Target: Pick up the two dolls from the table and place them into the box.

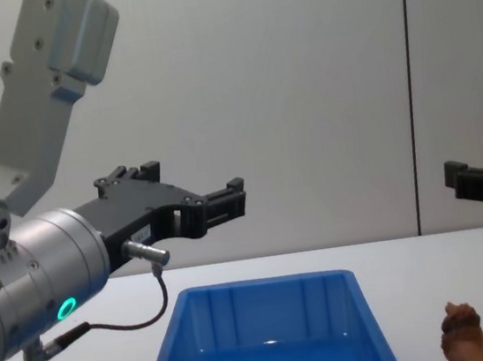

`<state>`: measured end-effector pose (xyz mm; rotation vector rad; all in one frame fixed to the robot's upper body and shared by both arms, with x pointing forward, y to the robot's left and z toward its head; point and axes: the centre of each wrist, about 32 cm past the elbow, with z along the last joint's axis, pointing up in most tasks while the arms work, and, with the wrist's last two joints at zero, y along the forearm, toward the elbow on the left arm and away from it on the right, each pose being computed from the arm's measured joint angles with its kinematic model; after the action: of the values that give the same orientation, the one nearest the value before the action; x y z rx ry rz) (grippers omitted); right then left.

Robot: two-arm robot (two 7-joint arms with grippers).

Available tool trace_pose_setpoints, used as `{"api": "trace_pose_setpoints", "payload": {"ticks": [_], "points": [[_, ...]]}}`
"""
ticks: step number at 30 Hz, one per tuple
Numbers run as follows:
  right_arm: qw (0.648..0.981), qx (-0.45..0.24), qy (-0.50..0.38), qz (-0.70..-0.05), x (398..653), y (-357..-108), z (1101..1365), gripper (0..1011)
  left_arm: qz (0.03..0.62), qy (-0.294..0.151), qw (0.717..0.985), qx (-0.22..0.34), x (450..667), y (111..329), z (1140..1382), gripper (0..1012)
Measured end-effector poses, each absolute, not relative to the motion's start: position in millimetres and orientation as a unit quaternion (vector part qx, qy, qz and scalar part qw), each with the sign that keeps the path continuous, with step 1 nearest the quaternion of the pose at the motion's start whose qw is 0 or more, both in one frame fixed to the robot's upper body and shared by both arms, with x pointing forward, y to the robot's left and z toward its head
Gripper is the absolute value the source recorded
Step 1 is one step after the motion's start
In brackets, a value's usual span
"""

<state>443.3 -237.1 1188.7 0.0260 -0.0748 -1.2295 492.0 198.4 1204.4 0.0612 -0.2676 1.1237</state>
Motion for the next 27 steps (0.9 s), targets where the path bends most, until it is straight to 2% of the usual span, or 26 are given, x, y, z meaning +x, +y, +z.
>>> {"api": "trace_pose_setpoints", "payload": {"ticks": [27], "points": [[0.816,0.012,-0.035,-0.577,443.3,-237.1,1188.7,1001,0.531,-0.126,0.837,0.029,492.0,198.4,1204.4,1001]]}}
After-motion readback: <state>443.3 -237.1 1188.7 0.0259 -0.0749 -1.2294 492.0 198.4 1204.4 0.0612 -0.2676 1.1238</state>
